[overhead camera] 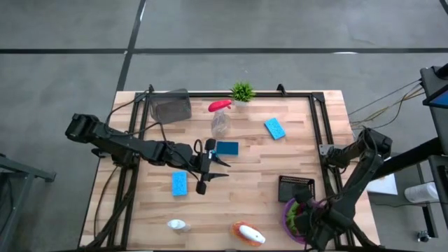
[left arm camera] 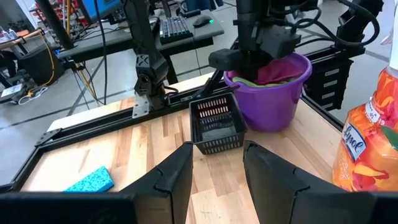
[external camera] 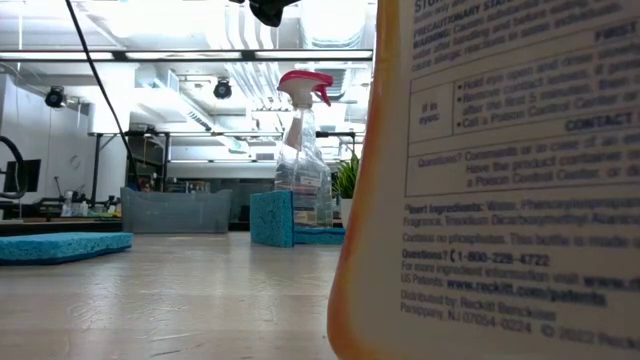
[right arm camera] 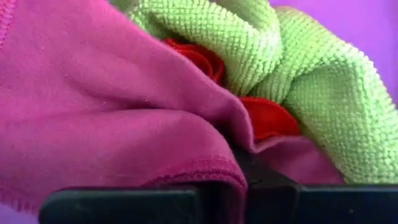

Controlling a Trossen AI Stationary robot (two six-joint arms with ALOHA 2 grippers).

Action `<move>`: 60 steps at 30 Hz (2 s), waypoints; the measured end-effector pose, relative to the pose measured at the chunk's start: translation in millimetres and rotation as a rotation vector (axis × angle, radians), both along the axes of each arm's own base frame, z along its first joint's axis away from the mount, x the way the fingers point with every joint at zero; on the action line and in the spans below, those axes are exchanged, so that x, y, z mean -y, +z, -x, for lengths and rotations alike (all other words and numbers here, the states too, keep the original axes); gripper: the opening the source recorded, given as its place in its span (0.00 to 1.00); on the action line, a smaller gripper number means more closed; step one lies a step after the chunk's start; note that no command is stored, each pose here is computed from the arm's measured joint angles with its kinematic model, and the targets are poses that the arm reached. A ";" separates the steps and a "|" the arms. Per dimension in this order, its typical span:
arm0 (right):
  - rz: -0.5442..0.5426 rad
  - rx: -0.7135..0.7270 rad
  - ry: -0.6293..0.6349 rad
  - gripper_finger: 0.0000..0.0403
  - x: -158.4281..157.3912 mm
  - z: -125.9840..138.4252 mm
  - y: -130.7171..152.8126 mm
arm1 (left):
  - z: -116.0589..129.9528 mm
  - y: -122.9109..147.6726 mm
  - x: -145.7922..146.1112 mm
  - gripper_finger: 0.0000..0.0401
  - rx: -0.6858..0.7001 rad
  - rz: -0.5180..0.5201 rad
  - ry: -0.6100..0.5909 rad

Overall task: Pick & Place Kitchen Items
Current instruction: Put the violet towel into the purple bucket

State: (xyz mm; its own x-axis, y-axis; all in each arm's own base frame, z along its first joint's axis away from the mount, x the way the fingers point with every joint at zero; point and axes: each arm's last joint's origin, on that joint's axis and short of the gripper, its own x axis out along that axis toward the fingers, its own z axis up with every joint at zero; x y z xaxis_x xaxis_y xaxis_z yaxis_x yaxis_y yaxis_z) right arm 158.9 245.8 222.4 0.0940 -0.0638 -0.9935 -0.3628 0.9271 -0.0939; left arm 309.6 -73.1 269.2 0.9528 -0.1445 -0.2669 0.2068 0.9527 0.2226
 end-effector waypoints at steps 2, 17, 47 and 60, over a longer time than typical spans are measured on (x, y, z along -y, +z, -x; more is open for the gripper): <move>0.000 0.001 -0.013 0.05 0.9 -1.3 0.1 | 0.0 0.0 0.0 0.36 0.000 0.000 0.000; -0.049 0.057 -0.088 0.26 9.6 0.1 17.0 | 0.1 -0.4 0.1 0.36 -0.004 0.000 0.000; -0.020 0.147 -0.166 0.49 9.2 5.0 93.1 | 0.6 -1.5 0.1 0.36 -0.017 -0.003 0.000; 0.080 0.084 -0.069 0.05 5.8 3.5 50.3 | 0.5 -1.4 0.1 0.36 -0.016 -0.002 0.000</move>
State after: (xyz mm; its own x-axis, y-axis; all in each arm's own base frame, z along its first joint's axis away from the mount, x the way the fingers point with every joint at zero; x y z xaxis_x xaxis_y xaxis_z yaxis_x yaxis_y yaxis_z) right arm 155.4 240.0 272.7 0.1689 -0.1514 -0.9739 -0.2865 0.9379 -0.1955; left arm 309.1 -73.2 267.8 0.9485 -0.1442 -0.2822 0.2106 0.9521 0.2216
